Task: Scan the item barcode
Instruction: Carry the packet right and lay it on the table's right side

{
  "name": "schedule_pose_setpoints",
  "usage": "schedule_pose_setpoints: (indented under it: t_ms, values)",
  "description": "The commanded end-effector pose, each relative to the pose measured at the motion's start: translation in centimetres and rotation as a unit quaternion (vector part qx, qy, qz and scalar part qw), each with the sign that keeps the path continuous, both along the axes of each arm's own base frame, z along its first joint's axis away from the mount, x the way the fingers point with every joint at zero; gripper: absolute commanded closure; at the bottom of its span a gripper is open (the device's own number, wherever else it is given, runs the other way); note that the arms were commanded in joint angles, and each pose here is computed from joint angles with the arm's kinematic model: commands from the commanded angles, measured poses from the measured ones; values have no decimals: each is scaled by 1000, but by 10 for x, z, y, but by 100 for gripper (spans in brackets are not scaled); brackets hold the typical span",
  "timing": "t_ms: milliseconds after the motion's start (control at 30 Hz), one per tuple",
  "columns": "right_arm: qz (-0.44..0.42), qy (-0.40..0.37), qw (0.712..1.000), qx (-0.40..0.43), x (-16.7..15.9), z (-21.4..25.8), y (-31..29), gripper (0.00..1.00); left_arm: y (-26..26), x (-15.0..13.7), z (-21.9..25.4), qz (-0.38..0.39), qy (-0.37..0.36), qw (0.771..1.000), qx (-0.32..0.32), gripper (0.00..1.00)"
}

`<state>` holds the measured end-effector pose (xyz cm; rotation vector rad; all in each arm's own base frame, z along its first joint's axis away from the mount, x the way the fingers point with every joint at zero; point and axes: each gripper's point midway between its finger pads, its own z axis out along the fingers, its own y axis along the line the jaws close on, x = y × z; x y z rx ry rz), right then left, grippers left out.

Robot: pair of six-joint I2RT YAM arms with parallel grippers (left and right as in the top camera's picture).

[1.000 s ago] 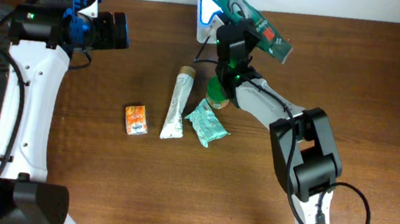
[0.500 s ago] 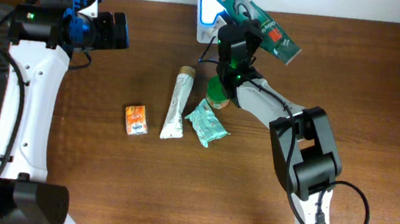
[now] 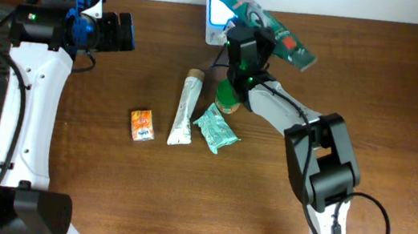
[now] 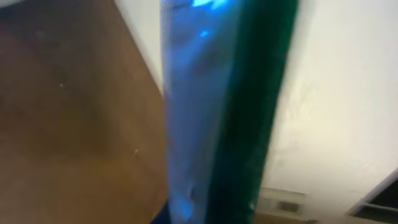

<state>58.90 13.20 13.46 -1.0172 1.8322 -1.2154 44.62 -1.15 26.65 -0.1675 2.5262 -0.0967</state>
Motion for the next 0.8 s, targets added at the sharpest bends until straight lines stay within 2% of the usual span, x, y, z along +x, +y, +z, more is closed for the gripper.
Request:
schedule_pose_setpoints:
  t_ms: [0,33,133,200,367,433,533,667,767]
  values:
    - [3,-73,985,156,-22,103,2,96,1,0,0,-1,0,1000,3,1]
    - [10,-79,971,224,-35,129,1,96,1,0,0,-1,0,1000,3,1]
    - [17,-84,940,330,-59,165,-2,96,1,0,0,-1,-1,1000,3,1]
    - [19,-70,906,417,-86,190,-9,96,1,0,0,-1,-1,1000,3,1]
    - [7,7,835,550,-141,206,-33,96,1,0,0,-1,-1,1000,3,1]
    - [3,68,798,599,-161,197,-43,96,1,0,0,-1,0,1000,3,1]
    - [-57,145,742,652,-179,161,-77,96,1,0,0,-1,-1,1000,3,1]
    - [-126,206,680,692,-185,107,-114,96,1,0,0,-1,-1,1000,3,1]
    - [-157,241,653,701,-183,60,-137,96,1,0,0,-1,0,1000,3,1]
